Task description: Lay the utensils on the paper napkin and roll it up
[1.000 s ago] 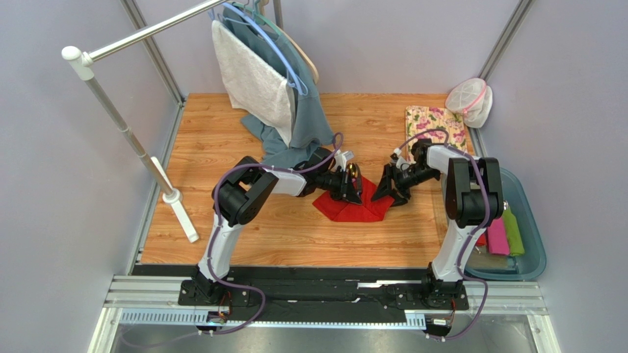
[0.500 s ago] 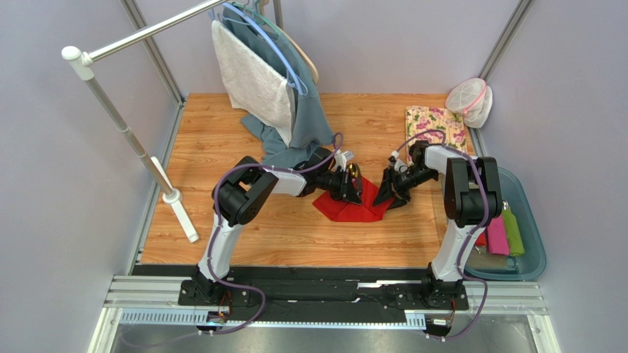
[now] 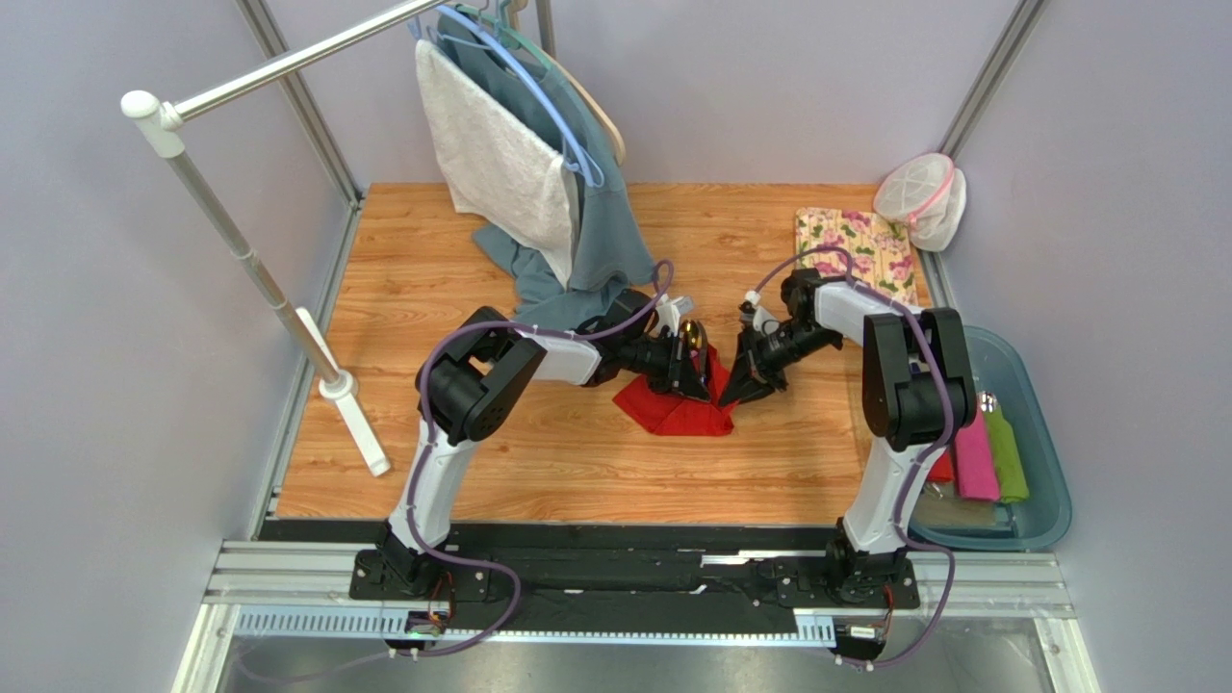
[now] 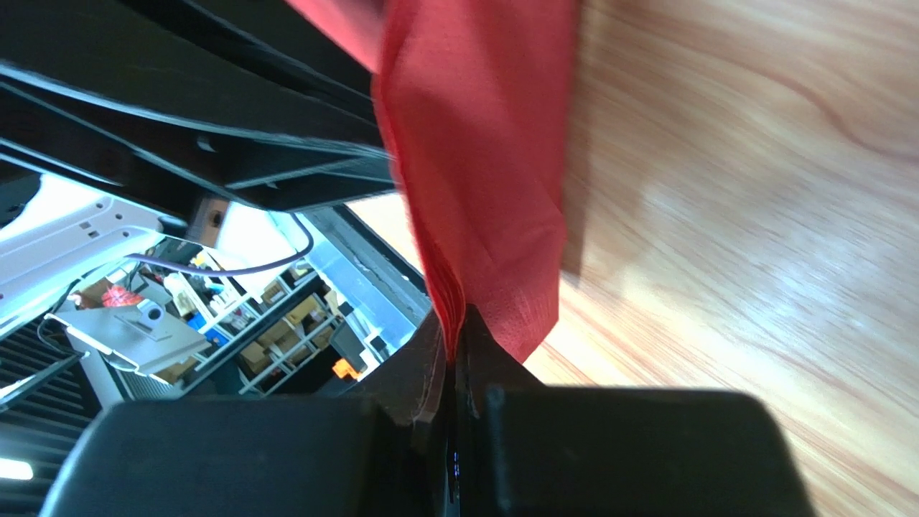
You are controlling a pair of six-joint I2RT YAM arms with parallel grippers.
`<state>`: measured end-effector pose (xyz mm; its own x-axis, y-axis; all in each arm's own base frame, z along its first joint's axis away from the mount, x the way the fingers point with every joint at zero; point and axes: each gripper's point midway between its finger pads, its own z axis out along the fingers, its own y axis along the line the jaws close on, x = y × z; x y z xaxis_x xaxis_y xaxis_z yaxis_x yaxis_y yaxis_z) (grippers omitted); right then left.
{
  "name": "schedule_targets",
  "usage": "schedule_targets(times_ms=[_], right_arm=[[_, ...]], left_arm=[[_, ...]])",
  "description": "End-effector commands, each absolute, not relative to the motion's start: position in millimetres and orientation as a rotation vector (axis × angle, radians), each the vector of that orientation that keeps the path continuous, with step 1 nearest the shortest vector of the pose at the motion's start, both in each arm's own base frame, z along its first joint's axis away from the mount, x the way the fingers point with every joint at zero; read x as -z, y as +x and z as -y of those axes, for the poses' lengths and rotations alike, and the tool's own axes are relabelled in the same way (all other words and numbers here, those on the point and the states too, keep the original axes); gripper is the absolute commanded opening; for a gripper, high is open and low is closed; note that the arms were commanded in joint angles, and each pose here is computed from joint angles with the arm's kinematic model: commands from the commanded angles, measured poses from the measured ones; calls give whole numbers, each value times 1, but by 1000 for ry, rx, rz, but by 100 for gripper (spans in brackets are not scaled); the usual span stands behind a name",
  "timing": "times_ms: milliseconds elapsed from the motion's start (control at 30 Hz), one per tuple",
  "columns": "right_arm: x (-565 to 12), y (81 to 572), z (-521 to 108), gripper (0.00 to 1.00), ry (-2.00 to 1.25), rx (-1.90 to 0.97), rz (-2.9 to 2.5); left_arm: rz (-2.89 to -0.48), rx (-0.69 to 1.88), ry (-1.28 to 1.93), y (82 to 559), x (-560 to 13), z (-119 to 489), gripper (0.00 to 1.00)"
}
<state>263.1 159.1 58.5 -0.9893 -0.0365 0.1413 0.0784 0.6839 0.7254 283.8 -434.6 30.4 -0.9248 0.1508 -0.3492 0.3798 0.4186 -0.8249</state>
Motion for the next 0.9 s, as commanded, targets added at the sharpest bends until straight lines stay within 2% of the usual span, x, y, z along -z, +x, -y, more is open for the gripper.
schedule_targets(times_ms=[0, 567, 867], right_arm=[[-71, 278, -175, 3, -13, 1267, 2743], [-39, 288, -170, 2, -61, 1144, 2766], [-37, 288, -168, 1, -48, 1125, 2779]], left_arm=[[-2431, 1487, 486, 291, -33, 436, 4], [-2314, 1566, 498, 292, -93, 437, 6], [-2384, 1482, 489, 283, -91, 396, 27]])
